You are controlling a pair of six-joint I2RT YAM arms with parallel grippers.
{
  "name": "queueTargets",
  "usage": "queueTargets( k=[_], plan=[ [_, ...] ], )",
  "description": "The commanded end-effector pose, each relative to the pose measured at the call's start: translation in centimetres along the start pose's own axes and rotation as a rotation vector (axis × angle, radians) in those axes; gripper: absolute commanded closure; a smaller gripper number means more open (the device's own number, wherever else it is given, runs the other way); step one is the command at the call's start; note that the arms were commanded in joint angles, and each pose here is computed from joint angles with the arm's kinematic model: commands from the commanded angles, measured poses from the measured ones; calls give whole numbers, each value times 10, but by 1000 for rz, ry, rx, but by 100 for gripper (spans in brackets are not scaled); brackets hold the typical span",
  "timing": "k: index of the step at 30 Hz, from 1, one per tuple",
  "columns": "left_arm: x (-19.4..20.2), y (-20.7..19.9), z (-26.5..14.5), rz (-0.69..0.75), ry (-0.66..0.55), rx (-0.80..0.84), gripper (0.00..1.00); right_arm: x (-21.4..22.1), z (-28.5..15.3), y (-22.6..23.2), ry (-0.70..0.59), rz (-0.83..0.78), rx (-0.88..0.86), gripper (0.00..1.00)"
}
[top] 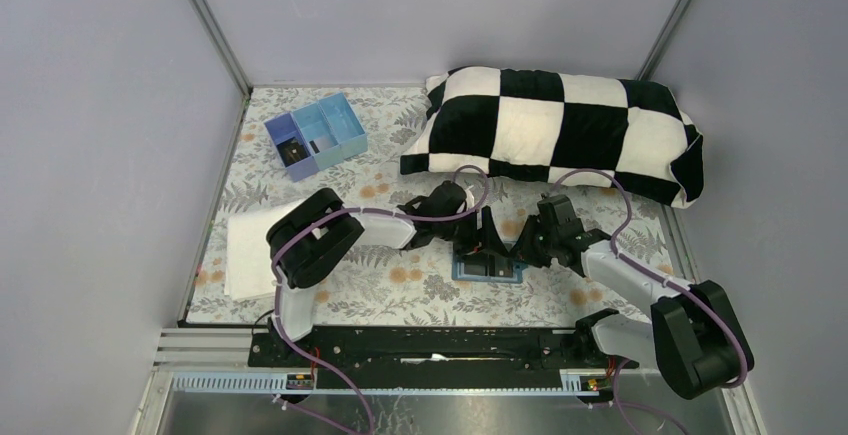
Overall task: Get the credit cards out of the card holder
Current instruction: Remove the credit card from the card holder.
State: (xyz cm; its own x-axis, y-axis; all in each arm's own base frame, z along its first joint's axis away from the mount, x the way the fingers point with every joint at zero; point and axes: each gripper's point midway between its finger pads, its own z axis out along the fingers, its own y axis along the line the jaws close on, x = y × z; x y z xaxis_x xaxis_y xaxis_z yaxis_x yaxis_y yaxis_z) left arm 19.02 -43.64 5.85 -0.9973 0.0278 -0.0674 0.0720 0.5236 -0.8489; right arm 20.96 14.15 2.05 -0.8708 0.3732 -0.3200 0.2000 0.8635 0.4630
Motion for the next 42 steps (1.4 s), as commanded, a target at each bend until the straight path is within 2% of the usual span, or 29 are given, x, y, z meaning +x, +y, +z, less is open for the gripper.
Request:
queueTargets(
  k=[1, 11, 27, 32, 42],
  plan=[
    [-10, 4, 3, 41, -29, -49, 33, -1, 7, -5, -6, 10, 18, 74],
    [-15, 36, -4, 39, -68, -228, 36, 9, 14, -15, 22, 28, 44, 76],
    [-22, 36, -19, 48, -138, -297, 44, 17, 19, -24, 43, 41, 68, 78],
    [-22, 46, -14, 41, -125, -325, 46, 18, 20, -24, 44, 41, 65, 78],
    [-28, 75, -25, 88, -171, -481, 39, 18, 19, -24, 41, 42, 64, 78]
  ],
)
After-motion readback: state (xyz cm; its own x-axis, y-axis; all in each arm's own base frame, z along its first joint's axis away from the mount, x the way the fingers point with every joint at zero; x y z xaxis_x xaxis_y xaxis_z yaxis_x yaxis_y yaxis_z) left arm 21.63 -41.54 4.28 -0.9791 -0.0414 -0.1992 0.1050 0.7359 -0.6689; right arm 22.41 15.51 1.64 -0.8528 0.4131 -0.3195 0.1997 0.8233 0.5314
